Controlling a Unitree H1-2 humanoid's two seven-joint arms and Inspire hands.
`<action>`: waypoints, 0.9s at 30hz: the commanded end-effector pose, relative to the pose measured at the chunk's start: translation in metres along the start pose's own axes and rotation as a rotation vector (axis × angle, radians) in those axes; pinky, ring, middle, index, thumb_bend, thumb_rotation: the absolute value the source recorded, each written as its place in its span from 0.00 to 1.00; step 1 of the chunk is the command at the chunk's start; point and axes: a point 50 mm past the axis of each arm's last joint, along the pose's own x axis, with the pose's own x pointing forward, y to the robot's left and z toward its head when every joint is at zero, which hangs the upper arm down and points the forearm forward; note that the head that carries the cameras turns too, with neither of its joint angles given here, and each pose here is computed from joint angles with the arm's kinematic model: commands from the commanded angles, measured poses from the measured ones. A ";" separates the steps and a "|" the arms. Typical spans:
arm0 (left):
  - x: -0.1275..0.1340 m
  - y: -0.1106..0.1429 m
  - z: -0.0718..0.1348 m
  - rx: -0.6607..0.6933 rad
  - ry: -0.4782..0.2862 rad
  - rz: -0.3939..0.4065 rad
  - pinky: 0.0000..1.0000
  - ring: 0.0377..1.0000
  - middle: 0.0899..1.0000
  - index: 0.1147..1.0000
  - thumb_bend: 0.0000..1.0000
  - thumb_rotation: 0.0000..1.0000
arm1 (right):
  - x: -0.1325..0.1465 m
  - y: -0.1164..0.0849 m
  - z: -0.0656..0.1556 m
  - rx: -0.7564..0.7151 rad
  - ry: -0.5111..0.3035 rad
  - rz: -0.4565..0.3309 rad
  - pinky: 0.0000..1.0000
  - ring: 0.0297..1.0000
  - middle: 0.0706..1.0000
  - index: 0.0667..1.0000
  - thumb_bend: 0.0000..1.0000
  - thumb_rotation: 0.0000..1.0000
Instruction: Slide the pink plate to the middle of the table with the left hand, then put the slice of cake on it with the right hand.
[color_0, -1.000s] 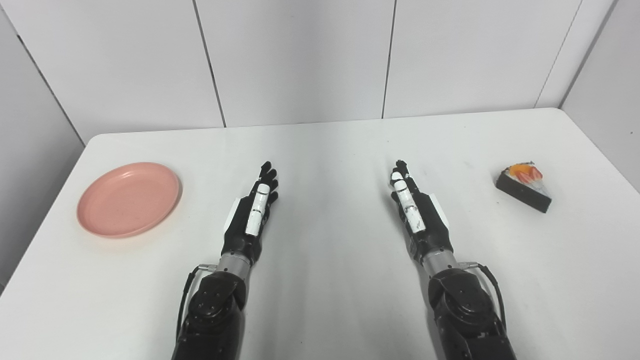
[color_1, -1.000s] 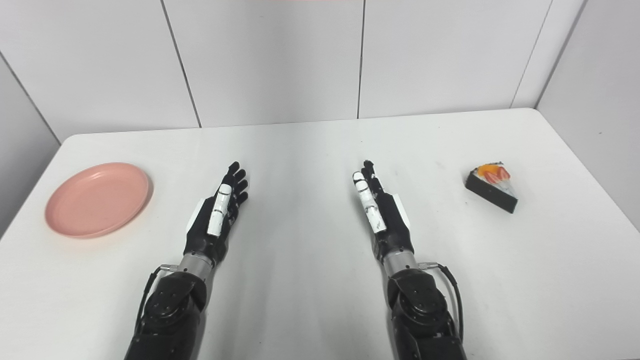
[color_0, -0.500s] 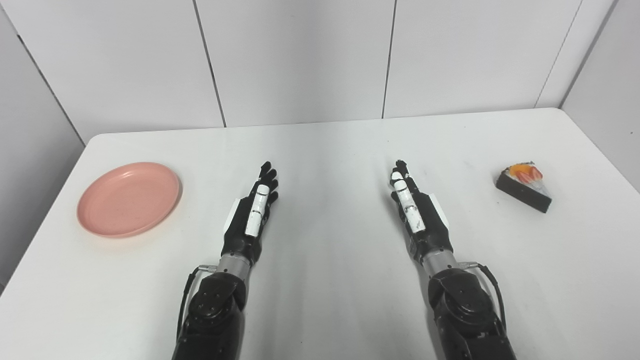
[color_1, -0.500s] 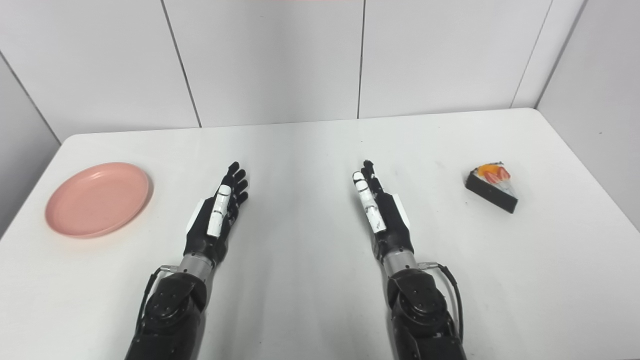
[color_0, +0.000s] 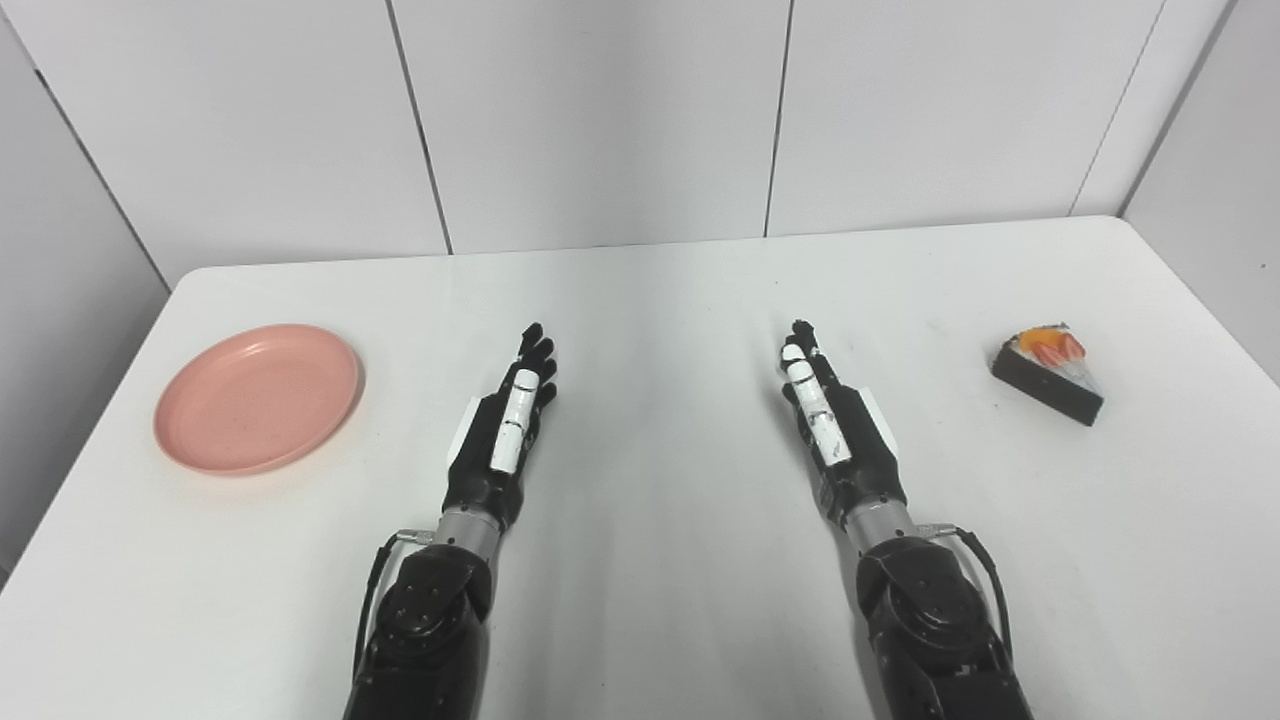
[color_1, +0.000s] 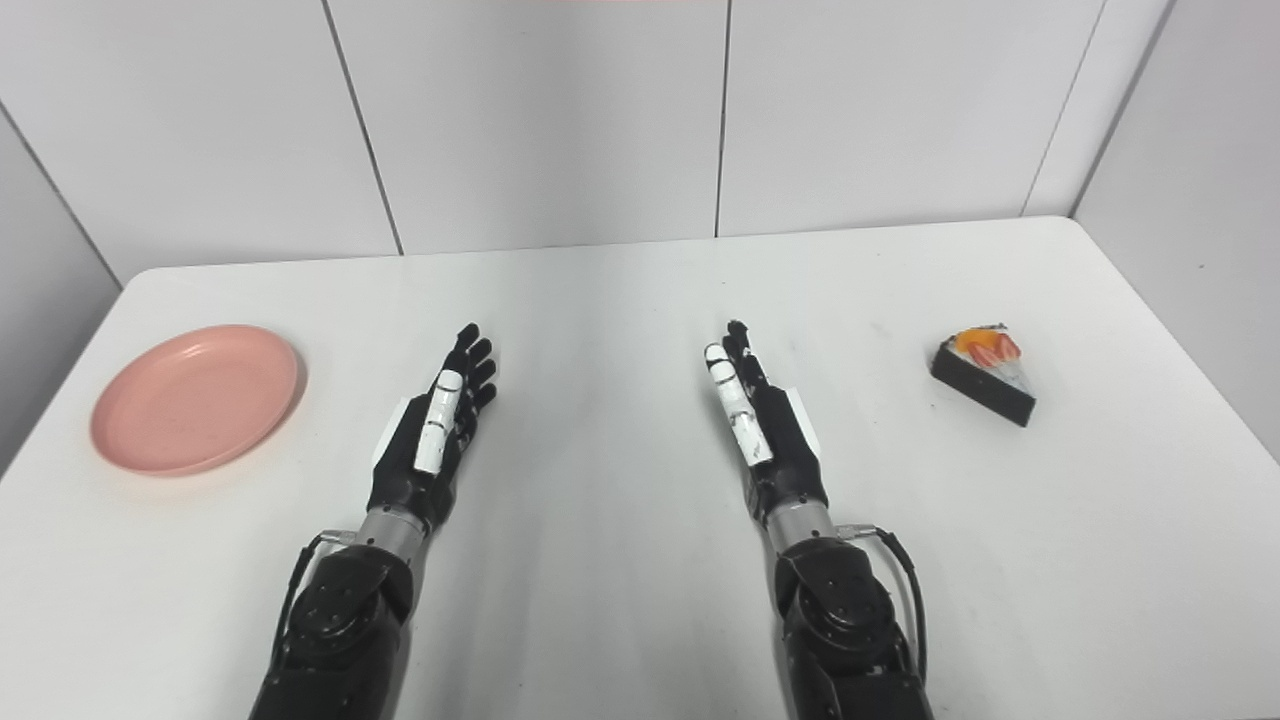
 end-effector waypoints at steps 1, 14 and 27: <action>0.006 0.000 0.012 0.004 -0.037 -0.014 1.00 1.00 1.00 1.00 0.61 1.00 | 0.011 0.007 0.024 0.003 -0.080 0.020 1.00 0.98 1.00 1.00 0.53 0.89; 0.006 -0.001 0.013 0.009 -0.033 -0.010 1.00 1.00 1.00 1.00 0.61 1.00 | 0.012 0.006 0.023 0.006 -0.080 0.026 1.00 0.98 1.00 1.00 0.52 0.90; 0.008 -0.004 0.009 -0.011 -0.048 0.024 1.00 1.00 1.00 1.00 0.61 1.00 | 0.008 -0.002 0.019 -0.015 -0.079 0.025 1.00 0.98 1.00 1.00 0.51 0.91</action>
